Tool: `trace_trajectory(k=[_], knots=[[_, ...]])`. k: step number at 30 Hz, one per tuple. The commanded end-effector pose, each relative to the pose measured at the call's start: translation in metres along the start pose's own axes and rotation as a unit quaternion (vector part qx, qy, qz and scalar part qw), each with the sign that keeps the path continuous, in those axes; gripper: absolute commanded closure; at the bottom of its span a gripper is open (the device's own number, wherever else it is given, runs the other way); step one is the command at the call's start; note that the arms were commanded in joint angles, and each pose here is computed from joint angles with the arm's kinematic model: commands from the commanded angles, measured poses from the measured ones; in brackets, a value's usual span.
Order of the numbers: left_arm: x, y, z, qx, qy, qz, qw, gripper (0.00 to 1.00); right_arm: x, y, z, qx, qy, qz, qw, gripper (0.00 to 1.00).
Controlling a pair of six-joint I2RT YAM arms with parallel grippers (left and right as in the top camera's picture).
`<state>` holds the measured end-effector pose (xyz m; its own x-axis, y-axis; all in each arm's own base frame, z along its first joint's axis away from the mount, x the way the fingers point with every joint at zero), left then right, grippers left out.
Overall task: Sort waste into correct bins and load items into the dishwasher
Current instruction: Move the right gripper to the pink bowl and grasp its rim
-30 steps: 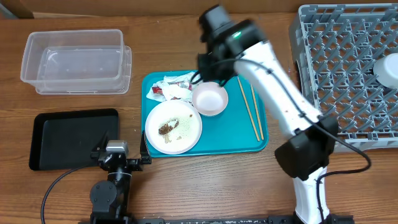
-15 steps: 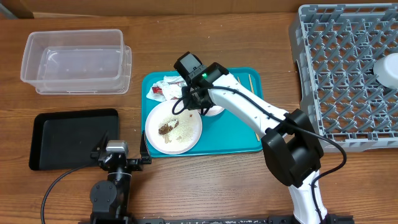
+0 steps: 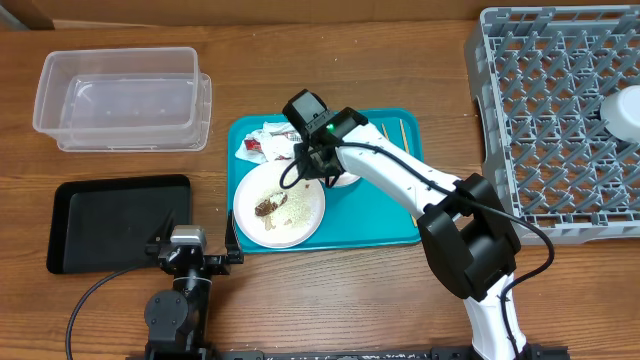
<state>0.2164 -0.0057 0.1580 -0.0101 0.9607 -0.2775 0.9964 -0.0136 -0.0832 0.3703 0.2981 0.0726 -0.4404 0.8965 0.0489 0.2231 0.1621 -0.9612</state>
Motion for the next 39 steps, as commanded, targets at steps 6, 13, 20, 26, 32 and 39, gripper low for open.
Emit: trace_trajectory(k=[6,13,20,26,32,39], knots=[[0.0,0.0,-0.001,-0.004,-0.003,0.002,1.0,0.0,0.0,-0.003,-0.003,-0.013,-0.017,0.009,1.0,0.7],[0.0,0.0,0.0,-0.004,-0.003,0.002,1.0,0.0,-0.005,-0.001,-0.003,-0.014,-0.017,0.026,0.999,0.75],[0.0,0.0,-0.001,-0.004,-0.003,0.002,1.0,0.0,-0.012,0.002,-0.002,-0.012,-0.017,0.051,0.998,0.75],[0.0,0.0,0.0,-0.004,-0.003,0.002,1.0,0.0,-0.021,0.001,0.0,-0.01,-0.018,0.081,0.996,0.75],[0.0,0.0,-0.001,-0.004,-0.003,0.002,1.0,0.0,-0.03,0.0,0.004,-0.001,-0.021,0.108,0.994,0.74],[0.0,0.0,-0.001,-0.004,-0.003,0.002,1.0,0.0,-0.021,0.001,0.01,0.015,-0.021,0.075,0.997,0.68]])
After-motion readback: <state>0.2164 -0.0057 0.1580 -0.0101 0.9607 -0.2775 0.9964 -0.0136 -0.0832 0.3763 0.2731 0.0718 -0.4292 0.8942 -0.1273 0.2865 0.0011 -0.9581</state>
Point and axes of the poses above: each gripper's point midway between its finger pads, its own y axis out along the fingers, its own x axis along the line the jaws close on, z = x × y, the point moved 3 cm from there along -y, back along the fingers, and after that the axes turned 15 degrees about -y, right-handed, at the moved point
